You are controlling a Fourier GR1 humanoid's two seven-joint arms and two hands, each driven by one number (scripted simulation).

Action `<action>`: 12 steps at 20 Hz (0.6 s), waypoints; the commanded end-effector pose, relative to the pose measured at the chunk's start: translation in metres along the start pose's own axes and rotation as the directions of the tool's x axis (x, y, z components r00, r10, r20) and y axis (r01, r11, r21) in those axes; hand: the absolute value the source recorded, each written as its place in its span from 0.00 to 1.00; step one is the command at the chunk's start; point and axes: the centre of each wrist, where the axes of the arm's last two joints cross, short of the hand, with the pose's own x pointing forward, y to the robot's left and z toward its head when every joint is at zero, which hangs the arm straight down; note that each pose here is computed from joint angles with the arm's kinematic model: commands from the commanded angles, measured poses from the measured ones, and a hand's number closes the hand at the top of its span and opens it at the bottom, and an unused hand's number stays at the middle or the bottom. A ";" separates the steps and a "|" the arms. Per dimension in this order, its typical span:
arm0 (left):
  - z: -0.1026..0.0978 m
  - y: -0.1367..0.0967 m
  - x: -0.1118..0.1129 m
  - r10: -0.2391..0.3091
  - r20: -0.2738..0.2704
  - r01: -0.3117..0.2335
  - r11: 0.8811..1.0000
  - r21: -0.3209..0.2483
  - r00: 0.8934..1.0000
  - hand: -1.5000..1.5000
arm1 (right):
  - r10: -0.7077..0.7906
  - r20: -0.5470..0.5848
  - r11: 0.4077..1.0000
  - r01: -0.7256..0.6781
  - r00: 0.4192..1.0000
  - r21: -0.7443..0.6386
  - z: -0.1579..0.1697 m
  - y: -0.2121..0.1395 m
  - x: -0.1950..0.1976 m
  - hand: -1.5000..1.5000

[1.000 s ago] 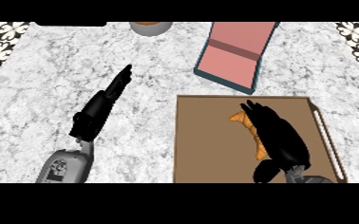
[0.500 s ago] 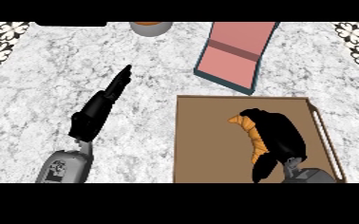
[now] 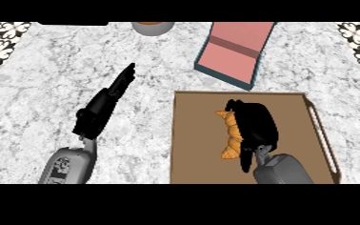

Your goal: Pick the croissant from the tray and place it in the cardboard box

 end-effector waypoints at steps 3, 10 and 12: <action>-0.001 0.003 -0.002 -0.011 0.008 0.011 0.999 -0.033 1.000 0.50 | -0.057 -0.134 0.993 0.042 0.989 -0.113 -0.016 -0.019 0.084 1.00; 0.003 0.010 -0.009 -0.012 0.003 0.012 1.000 -0.005 1.000 0.50 | -0.013 -0.162 0.939 -0.044 0.987 -0.341 -0.012 -0.037 0.137 1.00; 0.012 0.012 0.006 0.001 0.023 -0.001 1.000 -0.016 1.000 0.50 | -0.054 -0.139 0.918 -0.006 0.989 -0.397 -0.004 -0.062 0.139 1.00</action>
